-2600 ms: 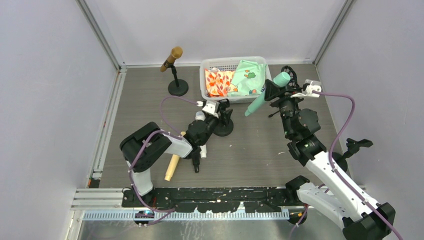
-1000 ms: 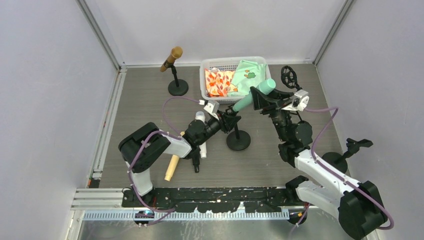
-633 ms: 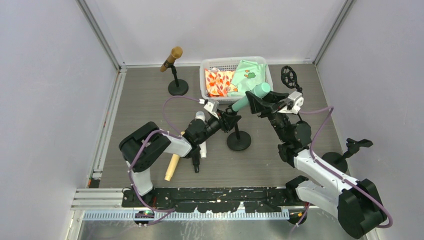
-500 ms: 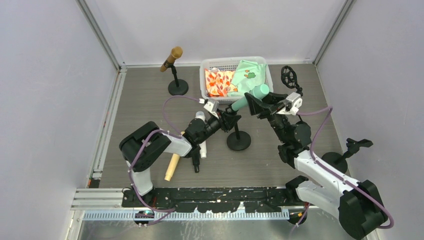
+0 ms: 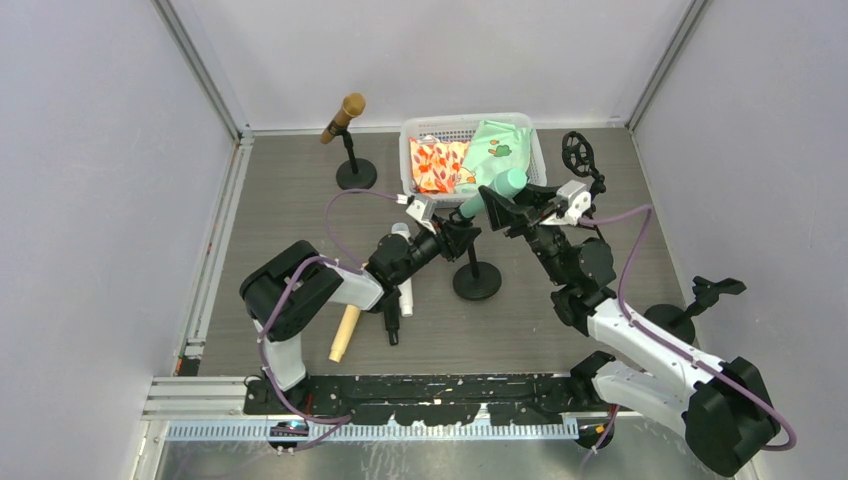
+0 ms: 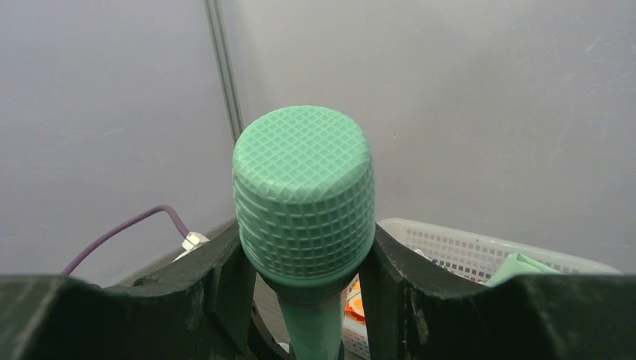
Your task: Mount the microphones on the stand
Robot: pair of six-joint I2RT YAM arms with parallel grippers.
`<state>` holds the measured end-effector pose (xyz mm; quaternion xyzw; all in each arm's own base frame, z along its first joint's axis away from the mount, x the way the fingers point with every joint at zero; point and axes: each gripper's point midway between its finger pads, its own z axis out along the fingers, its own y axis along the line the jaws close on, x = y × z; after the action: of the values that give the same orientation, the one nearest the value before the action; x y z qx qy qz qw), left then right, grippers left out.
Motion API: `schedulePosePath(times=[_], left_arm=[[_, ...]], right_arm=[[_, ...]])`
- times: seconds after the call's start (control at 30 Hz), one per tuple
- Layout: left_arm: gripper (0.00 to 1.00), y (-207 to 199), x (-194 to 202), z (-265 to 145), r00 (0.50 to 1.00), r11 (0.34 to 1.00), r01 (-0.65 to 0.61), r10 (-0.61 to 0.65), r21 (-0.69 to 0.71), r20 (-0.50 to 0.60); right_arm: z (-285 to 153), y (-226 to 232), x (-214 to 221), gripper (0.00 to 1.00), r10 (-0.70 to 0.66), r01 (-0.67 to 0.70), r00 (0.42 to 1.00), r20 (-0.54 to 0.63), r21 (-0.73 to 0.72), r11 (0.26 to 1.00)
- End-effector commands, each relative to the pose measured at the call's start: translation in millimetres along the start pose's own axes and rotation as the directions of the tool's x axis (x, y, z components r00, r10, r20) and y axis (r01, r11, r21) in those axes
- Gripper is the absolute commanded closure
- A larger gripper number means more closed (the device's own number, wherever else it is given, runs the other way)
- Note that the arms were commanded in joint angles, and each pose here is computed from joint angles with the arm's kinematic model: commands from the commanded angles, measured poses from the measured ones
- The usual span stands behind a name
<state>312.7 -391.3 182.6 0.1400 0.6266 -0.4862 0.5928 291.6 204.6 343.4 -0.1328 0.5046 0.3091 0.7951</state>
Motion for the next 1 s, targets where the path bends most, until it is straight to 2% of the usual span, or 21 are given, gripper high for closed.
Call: schedulePosePath(times=[0.0, 0.5, 0.7, 0.83, 0.97], left_arm=[[1.00, -63.9, -39.6, 9.5, 0.991, 0.967, -0.076, 0.046, 0.241, 0.125], [1.00, -76.9, -63.8, 12.6, 0.983, 0.958, -0.094, 0.046, 0.270, 0.179], [1.00, -73.1, -68.0, 10.2, 0.981, 0.962, -0.093, 0.045, 0.255, 0.186], [1.00, -70.5, -63.5, 8.2, 0.984, 0.965, -0.085, 0.041, 0.249, 0.174], [1.00, -71.3, -64.3, 7.6, 0.983, 0.964, -0.092, 0.048, 0.251, 0.177]], right_arm=[[-47.0, 5.4, 132.0, 0.99, 0.100, -0.091, 0.867, -0.488, 0.041, 0.995], [-85.0, 14.5, 193.5, 0.99, 0.208, -0.162, 0.762, -0.613, 0.131, 0.978], [-91.6, 11.7, 198.8, 0.99, 0.245, -0.178, 0.774, -0.584, 0.171, 0.969], [-79.4, 3.5, 180.0, 0.99, 0.233, -0.152, 0.820, -0.523, 0.193, 0.969], [-69.3, 4.1, 172.8, 0.99, 0.223, -0.147, 0.827, -0.516, 0.184, 0.972]])
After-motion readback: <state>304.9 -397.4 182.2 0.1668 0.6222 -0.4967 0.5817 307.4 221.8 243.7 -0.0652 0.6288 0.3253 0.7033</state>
